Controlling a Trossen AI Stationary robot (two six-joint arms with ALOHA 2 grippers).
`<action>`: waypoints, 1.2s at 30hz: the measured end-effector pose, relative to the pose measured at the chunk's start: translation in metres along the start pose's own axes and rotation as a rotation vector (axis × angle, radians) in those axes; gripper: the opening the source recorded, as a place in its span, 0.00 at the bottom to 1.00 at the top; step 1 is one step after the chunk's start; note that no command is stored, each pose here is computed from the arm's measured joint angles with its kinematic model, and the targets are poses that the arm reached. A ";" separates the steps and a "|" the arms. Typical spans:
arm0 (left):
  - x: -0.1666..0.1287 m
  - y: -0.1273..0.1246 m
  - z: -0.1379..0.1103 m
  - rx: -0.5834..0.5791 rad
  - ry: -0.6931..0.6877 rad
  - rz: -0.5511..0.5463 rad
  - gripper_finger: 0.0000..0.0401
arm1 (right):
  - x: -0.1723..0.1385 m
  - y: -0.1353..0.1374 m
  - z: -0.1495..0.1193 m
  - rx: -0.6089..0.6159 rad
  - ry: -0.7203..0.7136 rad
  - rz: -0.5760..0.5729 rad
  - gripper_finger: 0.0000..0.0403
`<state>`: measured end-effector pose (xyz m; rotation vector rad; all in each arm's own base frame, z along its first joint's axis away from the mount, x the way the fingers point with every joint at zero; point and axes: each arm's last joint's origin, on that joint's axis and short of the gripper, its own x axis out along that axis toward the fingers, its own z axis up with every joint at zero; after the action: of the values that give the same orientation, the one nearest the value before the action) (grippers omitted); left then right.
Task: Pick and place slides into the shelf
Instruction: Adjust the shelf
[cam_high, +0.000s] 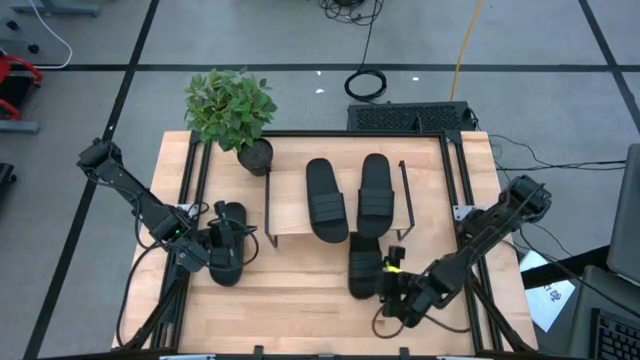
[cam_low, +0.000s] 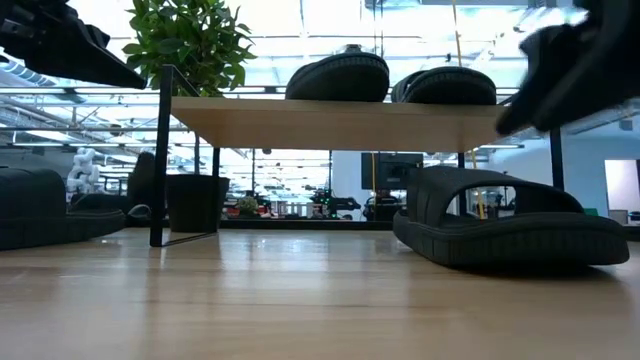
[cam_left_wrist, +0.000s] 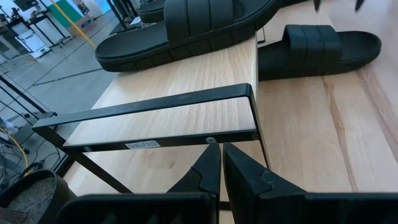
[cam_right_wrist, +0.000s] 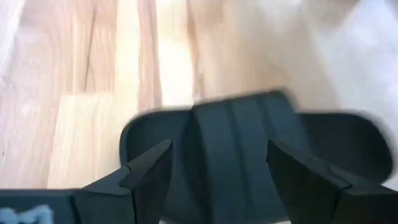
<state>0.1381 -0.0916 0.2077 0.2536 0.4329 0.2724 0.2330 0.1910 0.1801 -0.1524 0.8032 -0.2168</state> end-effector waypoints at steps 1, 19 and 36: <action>0.000 0.000 0.000 0.000 0.001 -0.003 0.05 | -0.005 -0.001 0.001 -0.004 -0.019 -0.002 0.61; 0.000 0.000 0.000 0.038 0.002 -0.008 0.05 | -0.129 -0.089 0.029 -0.181 -0.387 -0.141 0.22; 0.000 0.001 0.000 0.164 -0.005 0.027 0.05 | -0.157 -0.192 -0.023 0.246 -0.199 -0.165 0.01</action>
<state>0.1381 -0.0909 0.2083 0.4213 0.4472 0.2630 0.0848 0.0433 0.3145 -0.0072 0.5604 -0.4474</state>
